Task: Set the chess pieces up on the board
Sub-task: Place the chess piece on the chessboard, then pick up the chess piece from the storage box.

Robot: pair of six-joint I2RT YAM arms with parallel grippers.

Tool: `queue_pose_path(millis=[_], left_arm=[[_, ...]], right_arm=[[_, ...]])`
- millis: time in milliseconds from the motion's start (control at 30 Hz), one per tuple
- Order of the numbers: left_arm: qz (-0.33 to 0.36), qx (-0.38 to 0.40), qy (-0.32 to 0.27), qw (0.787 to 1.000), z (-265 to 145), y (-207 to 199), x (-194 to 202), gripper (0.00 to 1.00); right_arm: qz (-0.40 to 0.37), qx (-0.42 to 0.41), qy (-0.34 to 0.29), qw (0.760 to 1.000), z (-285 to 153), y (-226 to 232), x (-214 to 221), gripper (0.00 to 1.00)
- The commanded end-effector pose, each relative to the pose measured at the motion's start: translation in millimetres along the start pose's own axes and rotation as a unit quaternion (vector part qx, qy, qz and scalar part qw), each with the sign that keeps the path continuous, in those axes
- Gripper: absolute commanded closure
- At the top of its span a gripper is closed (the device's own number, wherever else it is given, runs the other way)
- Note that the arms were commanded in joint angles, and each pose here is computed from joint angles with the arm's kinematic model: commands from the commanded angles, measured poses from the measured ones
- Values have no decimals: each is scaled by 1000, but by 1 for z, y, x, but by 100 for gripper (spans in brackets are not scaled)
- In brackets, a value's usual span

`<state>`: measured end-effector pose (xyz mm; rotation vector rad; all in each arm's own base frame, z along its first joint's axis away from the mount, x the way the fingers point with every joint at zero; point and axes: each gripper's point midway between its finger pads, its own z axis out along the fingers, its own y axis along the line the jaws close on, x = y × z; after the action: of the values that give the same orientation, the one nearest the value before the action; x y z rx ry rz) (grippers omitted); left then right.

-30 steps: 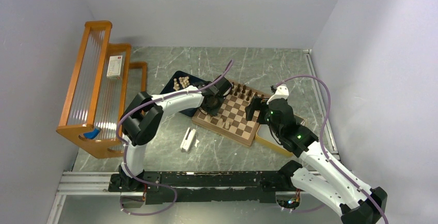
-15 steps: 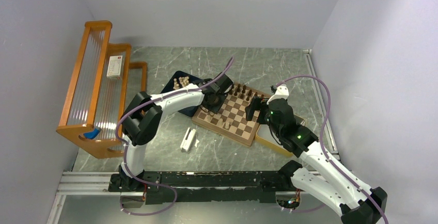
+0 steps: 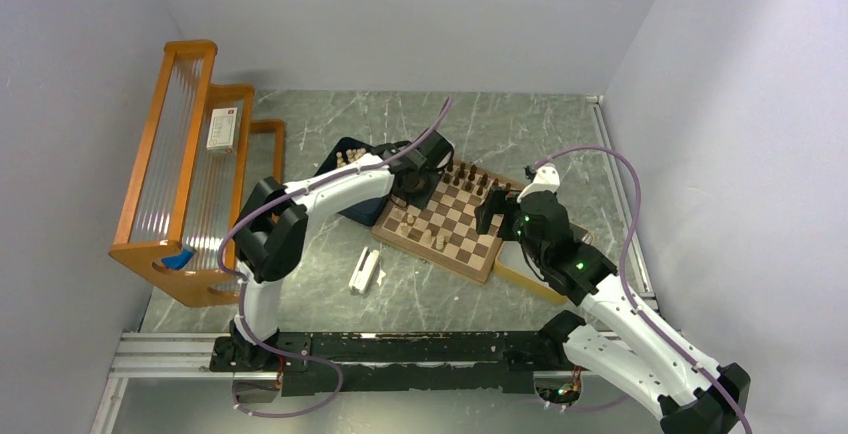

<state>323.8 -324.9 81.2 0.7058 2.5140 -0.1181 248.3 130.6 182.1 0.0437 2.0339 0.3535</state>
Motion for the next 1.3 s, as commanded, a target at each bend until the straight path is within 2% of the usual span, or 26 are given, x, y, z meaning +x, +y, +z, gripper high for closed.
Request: queue_pose_path(millis=[0,133,333,567,1267], left_arm=[[-20,-9,-54,998,-35,20,-39,63],[-50,-21,-68,996,-41,54,-51,64],[-95,-67,-73,990,-42,127,-52,66],[-147,-120,-69,979,-25,197,-49,66],[-170,-127,-30,977,32,231,-29,64]], right_arm=[[4,-2,-11,1000,-1,0,-3,5],[1,0,-13,1000,-1,0,-6,5],[0,-3,-20,1000,-1,1,-9,5],[-4,-7,-21,1000,1,5,-13,5],[-4,-1,-27,1000,-2,1,-14,5]])
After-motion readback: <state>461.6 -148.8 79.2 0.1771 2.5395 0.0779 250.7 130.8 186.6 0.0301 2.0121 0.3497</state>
